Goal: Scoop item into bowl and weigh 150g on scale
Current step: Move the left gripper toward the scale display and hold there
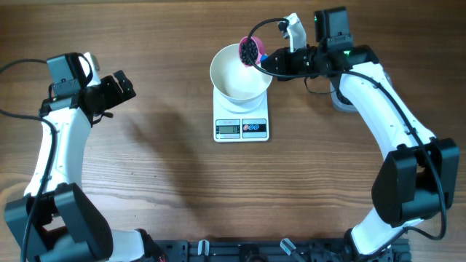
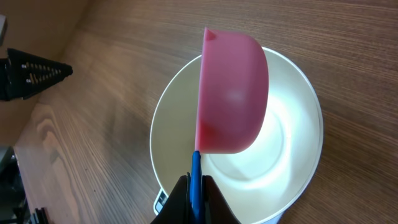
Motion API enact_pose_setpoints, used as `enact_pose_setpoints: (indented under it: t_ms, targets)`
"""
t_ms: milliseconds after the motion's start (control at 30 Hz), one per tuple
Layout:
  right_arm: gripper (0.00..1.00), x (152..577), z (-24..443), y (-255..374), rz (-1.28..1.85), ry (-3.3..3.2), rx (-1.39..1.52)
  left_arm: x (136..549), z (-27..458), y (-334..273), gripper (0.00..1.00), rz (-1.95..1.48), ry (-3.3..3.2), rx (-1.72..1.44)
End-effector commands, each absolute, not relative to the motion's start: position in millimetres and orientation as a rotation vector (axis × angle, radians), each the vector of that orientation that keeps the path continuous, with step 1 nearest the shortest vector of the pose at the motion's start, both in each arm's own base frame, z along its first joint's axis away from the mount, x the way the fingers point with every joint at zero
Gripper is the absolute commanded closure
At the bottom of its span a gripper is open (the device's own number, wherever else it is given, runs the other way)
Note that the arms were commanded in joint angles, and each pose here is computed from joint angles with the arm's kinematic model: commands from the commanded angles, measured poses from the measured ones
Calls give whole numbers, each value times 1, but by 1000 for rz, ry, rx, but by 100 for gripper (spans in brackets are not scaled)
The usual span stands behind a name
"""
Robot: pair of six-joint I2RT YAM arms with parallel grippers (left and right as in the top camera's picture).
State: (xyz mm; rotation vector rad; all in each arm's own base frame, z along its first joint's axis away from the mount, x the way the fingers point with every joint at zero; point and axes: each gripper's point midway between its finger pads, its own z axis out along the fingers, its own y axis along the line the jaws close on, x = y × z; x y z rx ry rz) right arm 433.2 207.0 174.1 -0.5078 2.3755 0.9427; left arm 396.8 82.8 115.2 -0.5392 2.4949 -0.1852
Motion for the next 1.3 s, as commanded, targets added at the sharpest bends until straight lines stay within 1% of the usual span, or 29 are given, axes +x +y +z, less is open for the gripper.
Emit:
enact_pose_setpoints:
  t_ms: [0,1267]
  targets:
    - [96,434,200,210,931,2307,-541,397,124,84,0,-165,2476,-506]
    - [96,438,203,210,925,2289,-544,401,127,84,0,-169,2456,-502]
